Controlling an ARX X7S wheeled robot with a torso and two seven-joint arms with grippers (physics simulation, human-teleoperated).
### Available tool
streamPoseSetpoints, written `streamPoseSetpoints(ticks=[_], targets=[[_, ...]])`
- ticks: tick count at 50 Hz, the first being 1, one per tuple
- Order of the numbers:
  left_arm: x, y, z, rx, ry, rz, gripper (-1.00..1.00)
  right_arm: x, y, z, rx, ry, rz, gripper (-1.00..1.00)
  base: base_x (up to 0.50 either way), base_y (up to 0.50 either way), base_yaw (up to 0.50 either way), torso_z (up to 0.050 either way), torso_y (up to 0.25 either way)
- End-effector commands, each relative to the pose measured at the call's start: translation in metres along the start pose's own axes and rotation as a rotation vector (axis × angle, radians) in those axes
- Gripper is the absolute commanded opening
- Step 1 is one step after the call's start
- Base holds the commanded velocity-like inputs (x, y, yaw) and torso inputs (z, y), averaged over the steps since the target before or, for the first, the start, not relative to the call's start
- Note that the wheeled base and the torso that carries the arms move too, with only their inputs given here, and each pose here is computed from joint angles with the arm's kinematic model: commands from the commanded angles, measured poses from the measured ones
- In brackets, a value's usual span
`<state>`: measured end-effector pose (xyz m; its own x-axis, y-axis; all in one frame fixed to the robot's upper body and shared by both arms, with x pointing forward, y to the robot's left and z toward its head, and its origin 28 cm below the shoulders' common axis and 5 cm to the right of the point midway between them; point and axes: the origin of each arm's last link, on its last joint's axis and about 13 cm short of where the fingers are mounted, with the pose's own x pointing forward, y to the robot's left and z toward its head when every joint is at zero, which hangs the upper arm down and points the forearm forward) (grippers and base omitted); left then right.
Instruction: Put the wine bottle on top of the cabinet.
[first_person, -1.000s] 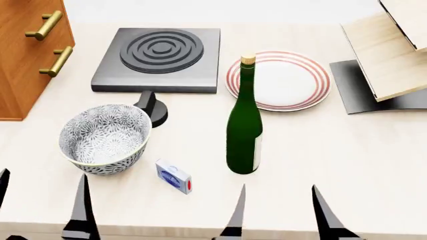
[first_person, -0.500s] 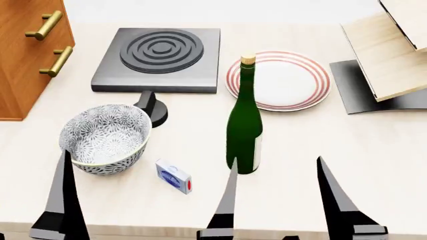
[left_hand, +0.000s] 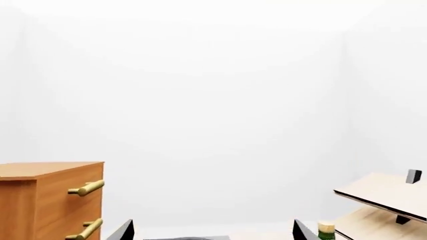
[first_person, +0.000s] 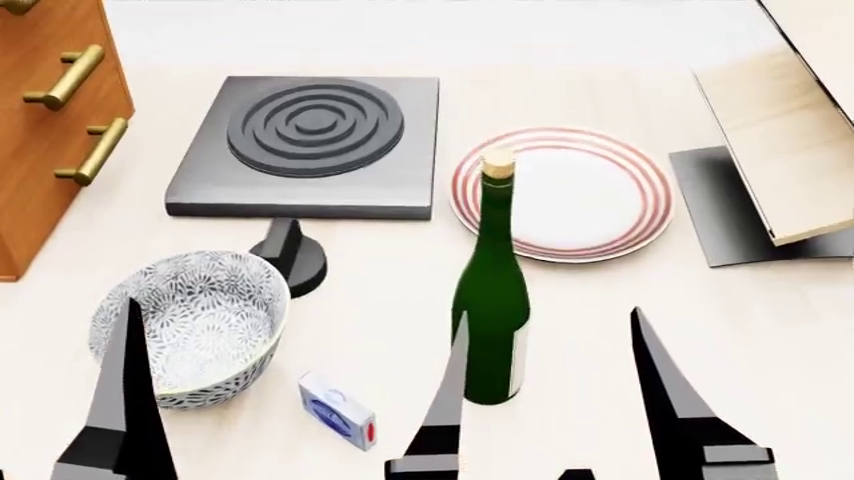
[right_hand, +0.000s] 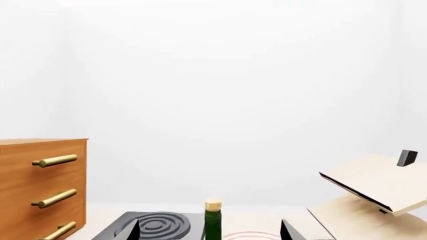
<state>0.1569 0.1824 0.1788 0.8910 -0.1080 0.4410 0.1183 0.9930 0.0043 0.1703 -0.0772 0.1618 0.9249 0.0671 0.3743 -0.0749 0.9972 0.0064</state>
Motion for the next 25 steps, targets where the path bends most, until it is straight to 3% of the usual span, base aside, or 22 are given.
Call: streamPoseSetpoints(ticks=[1,21,25], targets=[[0.0,-0.0006,0.0002,0.001,0.001,-0.005,1.0,-0.0001,0.0001,0.0002,-0.005,0.005,0.005,1.0,0.5,0.0,0.0,0.0,0.0],[-0.0002,-0.001,0.002,0.001,-0.001,-0.007,1.0,-0.0002,0.0003,-0.0016,-0.008,0.011,0.004,1.0,0.5,0.0,0.0,0.0,0.0],[-0.0001,-0.0007,0.0022,0.0,-0.002,-0.006,1.0,0.0023,-0.0014,-0.0028,-0.029,0.014,-0.049,1.0,0.47,0.0,0.0,0.0,0.0]])
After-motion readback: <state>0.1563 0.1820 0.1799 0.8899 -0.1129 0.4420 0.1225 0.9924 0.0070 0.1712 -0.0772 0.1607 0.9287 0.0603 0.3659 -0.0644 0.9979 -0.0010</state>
